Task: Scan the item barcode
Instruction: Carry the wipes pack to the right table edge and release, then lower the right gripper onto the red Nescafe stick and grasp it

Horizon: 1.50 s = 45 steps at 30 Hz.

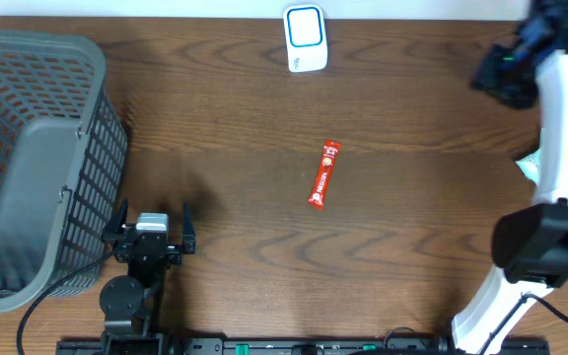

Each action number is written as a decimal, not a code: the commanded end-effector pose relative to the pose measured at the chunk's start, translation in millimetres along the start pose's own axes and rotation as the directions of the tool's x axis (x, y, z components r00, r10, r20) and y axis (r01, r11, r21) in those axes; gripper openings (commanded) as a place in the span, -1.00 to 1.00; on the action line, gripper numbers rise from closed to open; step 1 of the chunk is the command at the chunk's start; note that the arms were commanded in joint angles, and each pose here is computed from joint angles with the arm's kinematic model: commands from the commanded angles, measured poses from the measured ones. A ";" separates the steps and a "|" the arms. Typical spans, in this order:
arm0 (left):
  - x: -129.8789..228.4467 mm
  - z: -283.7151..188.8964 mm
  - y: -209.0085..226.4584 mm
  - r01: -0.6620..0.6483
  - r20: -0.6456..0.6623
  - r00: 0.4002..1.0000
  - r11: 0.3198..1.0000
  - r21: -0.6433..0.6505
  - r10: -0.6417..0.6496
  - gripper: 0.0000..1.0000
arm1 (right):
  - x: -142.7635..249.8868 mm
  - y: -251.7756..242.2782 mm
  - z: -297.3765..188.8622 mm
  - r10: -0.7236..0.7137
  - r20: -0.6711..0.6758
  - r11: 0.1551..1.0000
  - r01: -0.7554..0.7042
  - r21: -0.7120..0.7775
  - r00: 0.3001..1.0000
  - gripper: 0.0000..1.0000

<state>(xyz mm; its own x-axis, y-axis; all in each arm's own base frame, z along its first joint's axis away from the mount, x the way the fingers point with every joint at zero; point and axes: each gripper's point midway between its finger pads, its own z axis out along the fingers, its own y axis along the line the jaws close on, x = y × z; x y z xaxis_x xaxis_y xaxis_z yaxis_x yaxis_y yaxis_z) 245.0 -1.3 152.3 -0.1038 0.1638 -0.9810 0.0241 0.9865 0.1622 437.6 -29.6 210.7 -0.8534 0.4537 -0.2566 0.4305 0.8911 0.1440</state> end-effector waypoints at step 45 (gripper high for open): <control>15.1 0.7 -1.4 0.013 -0.046 0.999 1.000 0.002 -0.013 0.96 | 205.6 164.7 190.5 -0.133 -0.298 0.972 0.184 0.149 0.945 -0.44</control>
<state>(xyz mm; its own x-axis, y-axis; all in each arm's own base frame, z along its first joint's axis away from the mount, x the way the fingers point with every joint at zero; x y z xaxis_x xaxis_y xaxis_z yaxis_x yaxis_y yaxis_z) 244.9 -1.3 152.4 -0.1038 0.1638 -0.9810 0.0241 0.9865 0.1622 391.6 209.6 1.5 -0.9527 0.3031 0.0216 0.3020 0.9523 -0.0431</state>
